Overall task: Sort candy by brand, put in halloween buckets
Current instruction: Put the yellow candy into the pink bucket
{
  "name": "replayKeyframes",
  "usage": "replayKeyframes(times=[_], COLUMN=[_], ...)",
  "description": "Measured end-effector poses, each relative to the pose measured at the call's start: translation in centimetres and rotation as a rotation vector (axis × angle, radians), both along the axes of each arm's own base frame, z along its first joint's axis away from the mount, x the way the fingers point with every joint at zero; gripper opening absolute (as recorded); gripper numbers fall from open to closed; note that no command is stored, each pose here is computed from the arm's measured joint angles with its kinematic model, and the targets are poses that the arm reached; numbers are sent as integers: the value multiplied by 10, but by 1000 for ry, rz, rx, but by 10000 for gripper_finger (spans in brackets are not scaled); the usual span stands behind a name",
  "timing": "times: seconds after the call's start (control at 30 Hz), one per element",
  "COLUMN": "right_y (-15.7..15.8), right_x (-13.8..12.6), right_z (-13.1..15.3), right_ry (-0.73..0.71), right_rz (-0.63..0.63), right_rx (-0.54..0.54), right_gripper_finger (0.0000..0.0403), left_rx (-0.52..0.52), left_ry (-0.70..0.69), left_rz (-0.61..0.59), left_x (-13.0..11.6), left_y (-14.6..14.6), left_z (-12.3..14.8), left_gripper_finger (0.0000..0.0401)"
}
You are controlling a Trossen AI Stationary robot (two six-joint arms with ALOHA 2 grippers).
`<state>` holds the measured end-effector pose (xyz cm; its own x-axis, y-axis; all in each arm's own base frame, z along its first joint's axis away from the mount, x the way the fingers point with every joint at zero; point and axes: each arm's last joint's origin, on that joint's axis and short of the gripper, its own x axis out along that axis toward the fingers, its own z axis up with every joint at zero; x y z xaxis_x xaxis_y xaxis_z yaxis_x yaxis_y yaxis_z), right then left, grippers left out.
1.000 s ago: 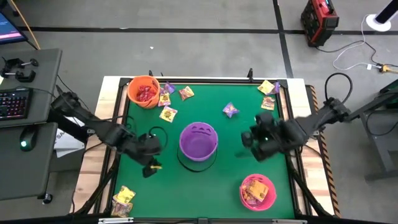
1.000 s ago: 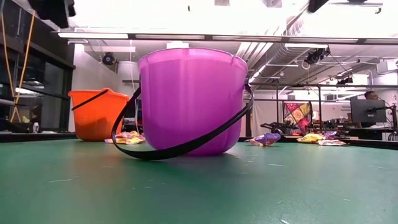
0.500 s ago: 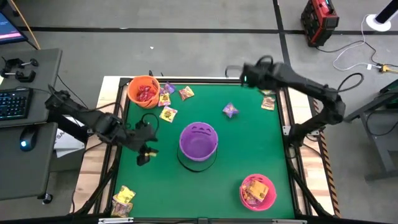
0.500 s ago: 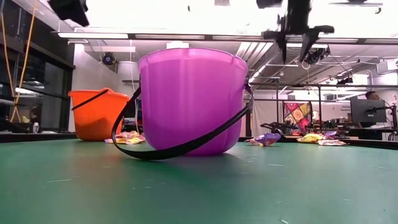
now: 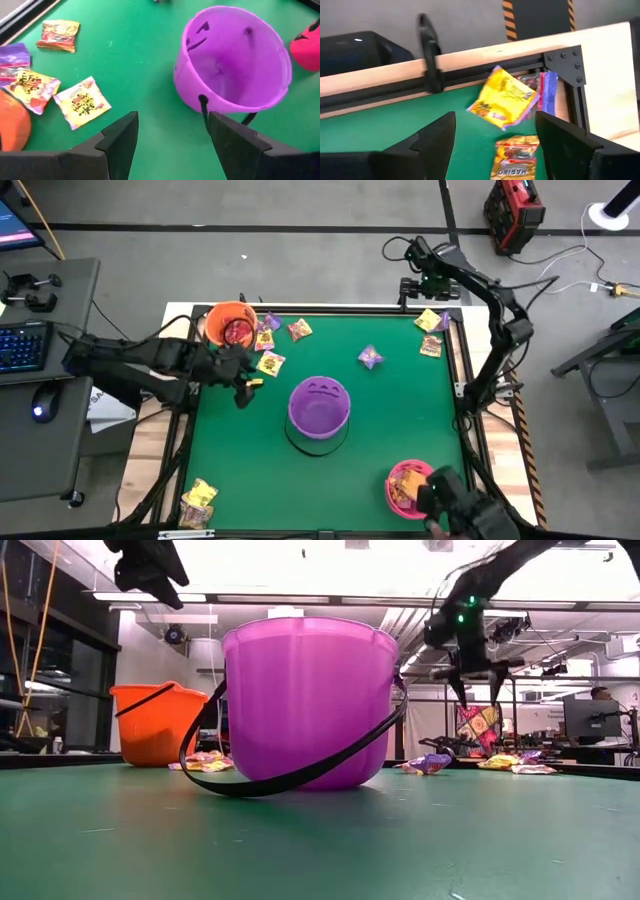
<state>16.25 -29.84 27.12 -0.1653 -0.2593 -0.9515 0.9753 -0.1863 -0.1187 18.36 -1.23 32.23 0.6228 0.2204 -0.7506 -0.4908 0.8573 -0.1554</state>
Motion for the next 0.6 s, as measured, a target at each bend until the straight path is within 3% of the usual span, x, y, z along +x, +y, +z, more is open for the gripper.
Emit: replayKeyframes(times=[0.17,0.4,0.6], right_y=[-15,-29,-39], right_x=[-10,-21,-26], right_z=[-19,-32,-43], right_ry=[16,-66,-135], right_rz=[-88,-246,-344], right_rx=[51,77,86], right_gripper_finger=[266,266,266], left_rx=[46,8,-20], left_ry=[82,284,295], left_rz=[-36,-71,-70], left_x=[-5,-21,-28], left_y=[6,9,9], left_z=[-4,-13,-12], left_gripper_finger=[229,229,229])
